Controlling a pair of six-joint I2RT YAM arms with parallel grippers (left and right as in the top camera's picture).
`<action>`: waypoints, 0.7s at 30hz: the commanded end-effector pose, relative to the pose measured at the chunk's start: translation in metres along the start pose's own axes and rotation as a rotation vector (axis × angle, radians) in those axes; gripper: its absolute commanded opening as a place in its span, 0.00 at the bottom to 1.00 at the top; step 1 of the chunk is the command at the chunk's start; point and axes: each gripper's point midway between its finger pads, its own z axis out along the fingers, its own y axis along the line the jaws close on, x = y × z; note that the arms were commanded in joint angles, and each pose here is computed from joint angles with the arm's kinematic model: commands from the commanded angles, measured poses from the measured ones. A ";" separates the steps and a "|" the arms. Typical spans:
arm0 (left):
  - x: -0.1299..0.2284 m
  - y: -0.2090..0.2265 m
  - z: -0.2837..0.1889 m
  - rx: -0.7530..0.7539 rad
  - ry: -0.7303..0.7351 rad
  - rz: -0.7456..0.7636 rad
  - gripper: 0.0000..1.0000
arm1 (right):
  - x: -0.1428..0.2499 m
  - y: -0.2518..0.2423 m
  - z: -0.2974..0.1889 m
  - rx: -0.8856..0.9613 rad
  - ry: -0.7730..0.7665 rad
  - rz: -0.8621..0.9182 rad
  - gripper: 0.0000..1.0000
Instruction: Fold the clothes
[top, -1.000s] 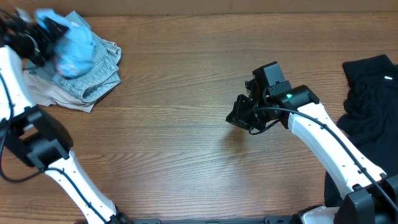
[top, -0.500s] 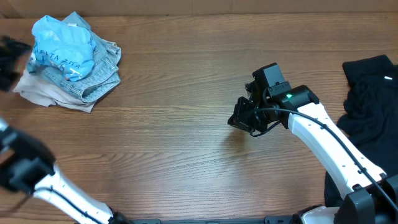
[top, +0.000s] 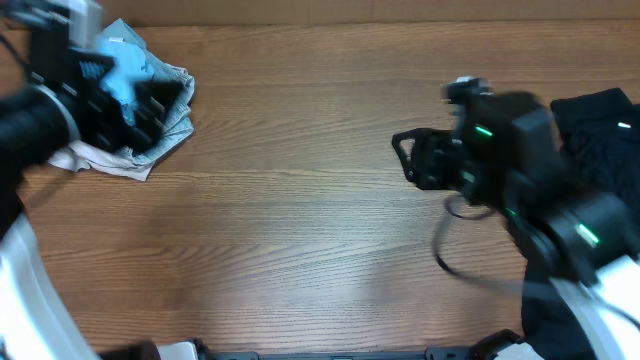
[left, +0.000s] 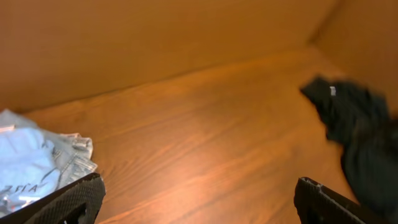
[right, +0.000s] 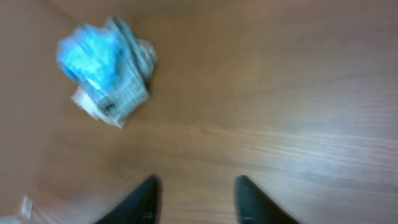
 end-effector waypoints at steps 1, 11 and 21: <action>0.011 -0.014 -0.024 -0.174 0.023 0.089 1.00 | -0.017 0.005 -0.045 -0.004 -0.143 -0.050 1.00; 0.026 -0.052 -0.050 -0.128 0.008 0.141 1.00 | -0.010 0.011 -0.091 -0.056 -0.224 -0.062 1.00; 0.026 -0.048 -0.043 -0.125 0.025 0.134 1.00 | -0.006 -0.003 -0.087 0.029 -0.204 -0.170 1.00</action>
